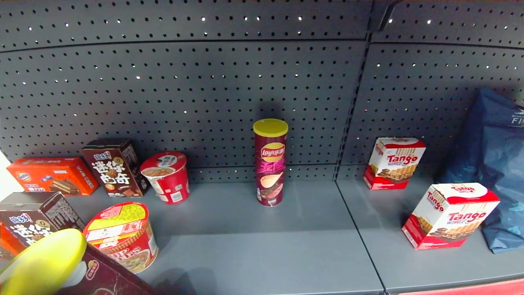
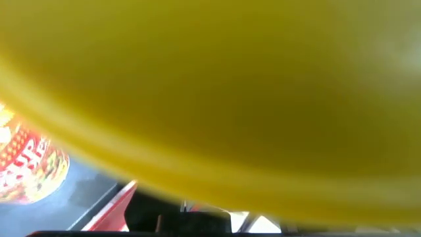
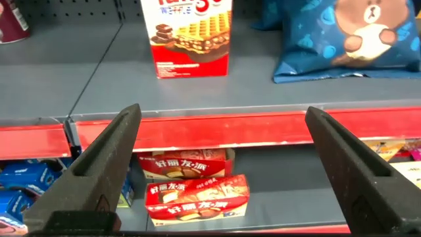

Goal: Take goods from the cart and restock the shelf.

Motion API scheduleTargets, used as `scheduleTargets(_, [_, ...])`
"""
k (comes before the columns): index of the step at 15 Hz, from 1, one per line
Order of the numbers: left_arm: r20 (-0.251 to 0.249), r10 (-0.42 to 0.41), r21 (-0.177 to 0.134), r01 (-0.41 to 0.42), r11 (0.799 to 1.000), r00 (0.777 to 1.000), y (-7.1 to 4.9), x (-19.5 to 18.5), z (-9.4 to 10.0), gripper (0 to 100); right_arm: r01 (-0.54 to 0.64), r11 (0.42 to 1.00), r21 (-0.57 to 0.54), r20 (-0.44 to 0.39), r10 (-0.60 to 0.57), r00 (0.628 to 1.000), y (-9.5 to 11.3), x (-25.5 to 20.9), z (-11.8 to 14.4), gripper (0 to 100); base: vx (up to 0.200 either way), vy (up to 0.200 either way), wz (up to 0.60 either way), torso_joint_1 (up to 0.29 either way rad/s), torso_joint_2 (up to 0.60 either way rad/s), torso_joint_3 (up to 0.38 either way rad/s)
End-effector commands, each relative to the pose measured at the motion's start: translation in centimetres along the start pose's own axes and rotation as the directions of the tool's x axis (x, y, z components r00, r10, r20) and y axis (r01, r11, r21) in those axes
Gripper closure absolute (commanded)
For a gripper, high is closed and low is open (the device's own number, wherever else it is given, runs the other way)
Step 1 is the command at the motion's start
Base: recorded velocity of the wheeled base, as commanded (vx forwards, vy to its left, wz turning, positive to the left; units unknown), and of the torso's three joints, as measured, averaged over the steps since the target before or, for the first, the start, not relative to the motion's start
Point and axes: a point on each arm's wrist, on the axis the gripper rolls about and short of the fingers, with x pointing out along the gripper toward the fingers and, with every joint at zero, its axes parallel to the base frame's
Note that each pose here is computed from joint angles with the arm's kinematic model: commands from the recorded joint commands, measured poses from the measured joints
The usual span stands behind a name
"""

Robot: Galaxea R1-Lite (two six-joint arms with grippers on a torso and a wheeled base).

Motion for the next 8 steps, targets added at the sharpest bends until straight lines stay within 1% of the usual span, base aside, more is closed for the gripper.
scheduleTargets(1, [-0.002,0.002,-0.001,-0.002,1.000,1.000,0.01,0.00,-0.11,100,0.000,1.000,0.000,0.000,0.000,1.000,0.00,0.00,0.00,0,0.000,0.000,0.00,0.000,0.00,0.000])
scheduleTargets(5, [-0.002,0.006,-0.003,-0.006,1.000,1.000,0.03,-0.01,-0.10,100,0.000,1.000,0.000,0.000,0.000,1.000,0.00,0.00,0.00,0,0.000,0.000,0.00,0.000,0.00,0.000])
scheduleTargets(8, [0.000,0.008,-0.003,-0.008,1.000,1.000,0.03,-0.03,-0.10,100,0.000,1.000,-0.002,0.000,0.000,1.000,0.00,0.00,0.00,0,0.000,0.000,0.60,0.001,0.00,0.004])
